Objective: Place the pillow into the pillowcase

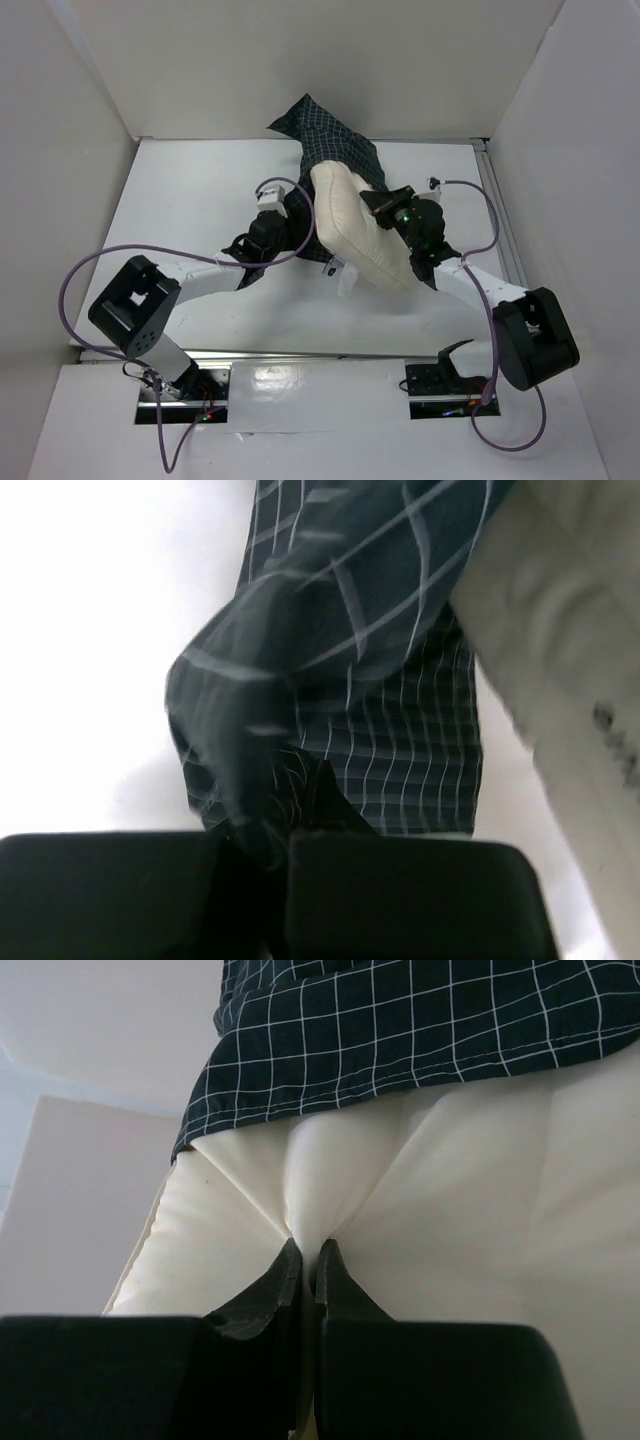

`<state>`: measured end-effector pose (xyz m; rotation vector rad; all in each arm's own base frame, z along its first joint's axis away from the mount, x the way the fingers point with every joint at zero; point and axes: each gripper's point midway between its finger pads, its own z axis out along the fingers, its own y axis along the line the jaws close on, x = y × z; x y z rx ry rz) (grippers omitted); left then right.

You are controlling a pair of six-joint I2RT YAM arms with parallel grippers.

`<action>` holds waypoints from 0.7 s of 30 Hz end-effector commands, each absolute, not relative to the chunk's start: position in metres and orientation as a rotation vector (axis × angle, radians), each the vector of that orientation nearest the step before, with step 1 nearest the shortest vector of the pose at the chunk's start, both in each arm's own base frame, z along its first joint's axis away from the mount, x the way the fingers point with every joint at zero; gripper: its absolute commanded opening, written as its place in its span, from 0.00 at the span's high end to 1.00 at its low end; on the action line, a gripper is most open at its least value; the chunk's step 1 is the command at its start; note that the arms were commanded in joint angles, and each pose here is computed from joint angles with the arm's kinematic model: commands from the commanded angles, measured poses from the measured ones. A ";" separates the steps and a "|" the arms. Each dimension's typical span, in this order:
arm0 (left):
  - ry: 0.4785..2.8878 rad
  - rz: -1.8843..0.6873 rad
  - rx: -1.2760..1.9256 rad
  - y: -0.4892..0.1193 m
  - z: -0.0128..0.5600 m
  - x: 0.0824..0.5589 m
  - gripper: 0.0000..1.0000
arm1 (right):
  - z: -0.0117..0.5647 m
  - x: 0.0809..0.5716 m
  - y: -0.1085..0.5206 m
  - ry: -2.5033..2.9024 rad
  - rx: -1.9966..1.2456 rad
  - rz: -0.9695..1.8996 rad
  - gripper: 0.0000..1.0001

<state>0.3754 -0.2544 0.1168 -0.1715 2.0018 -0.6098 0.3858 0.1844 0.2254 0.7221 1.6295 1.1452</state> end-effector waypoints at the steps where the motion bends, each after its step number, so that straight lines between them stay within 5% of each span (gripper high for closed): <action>1: 1.911 -0.688 -0.102 -0.260 0.146 0.365 1.00 | 0.302 0.384 0.173 1.374 0.677 1.286 1.00; 21: 1.979 -1.161 0.463 -0.333 0.217 0.172 1.00 | 0.262 0.449 0.221 1.252 0.644 0.917 1.00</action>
